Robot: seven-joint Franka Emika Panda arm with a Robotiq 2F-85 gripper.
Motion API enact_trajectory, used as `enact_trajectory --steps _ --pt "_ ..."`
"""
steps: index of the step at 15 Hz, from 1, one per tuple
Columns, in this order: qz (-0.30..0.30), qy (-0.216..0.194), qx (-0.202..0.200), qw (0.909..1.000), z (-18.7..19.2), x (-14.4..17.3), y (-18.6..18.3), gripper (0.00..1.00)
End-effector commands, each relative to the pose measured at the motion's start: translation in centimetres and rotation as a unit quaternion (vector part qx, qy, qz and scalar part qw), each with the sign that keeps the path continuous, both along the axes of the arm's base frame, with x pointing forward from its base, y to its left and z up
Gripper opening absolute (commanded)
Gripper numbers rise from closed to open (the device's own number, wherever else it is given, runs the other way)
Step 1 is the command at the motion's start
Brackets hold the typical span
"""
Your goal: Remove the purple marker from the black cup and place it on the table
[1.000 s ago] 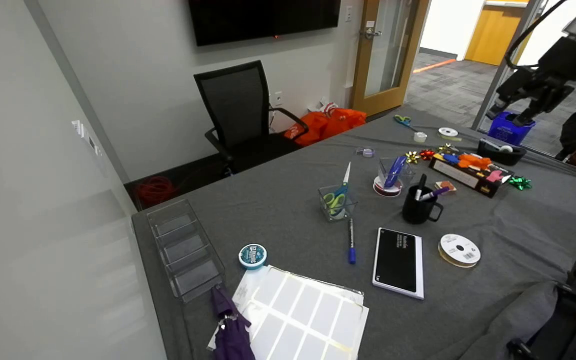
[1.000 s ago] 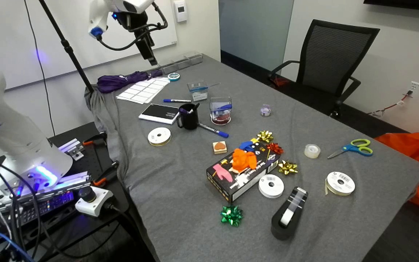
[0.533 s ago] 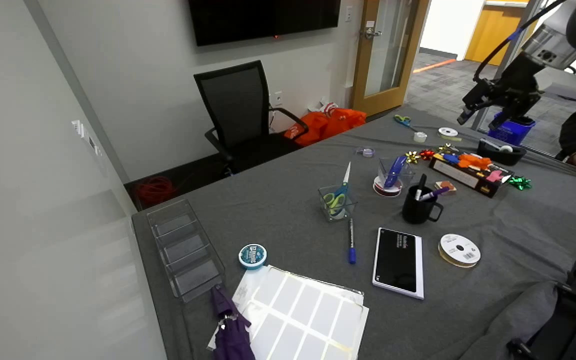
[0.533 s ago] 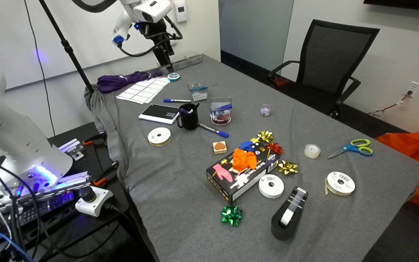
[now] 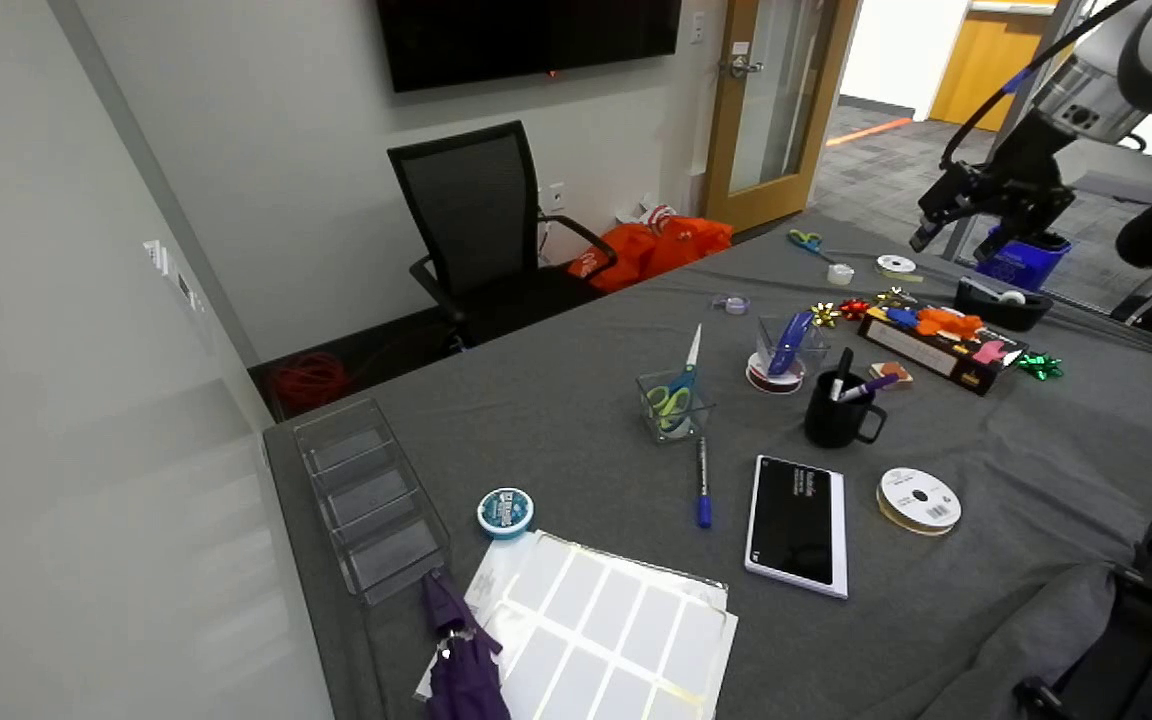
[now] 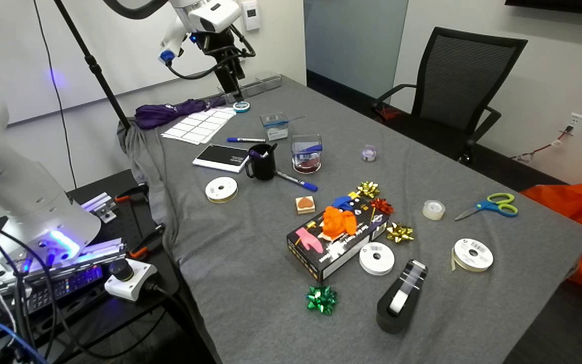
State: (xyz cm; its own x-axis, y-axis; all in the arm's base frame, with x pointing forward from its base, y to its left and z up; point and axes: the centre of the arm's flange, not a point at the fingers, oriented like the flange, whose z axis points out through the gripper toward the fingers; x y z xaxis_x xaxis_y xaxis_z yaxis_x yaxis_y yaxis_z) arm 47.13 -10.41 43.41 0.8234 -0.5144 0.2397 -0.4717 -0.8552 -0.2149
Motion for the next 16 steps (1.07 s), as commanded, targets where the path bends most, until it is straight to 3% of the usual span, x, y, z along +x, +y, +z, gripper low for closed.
enact_trajectory --steps 1,6,12,16 --pt "-0.004 -0.005 -0.007 1.0 -2.2 1.3 -0.6 1.0" --pt "-0.014 -0.02 -0.034 0.9991 -6.5 3.2 -1.5 1.0" --pt "0.015 0.026 -0.044 0.9986 -13.0 2.8 -2.2 1.0" --pt "0.036 0.044 -0.028 0.998 -15.8 2.5 -1.8 1.0"
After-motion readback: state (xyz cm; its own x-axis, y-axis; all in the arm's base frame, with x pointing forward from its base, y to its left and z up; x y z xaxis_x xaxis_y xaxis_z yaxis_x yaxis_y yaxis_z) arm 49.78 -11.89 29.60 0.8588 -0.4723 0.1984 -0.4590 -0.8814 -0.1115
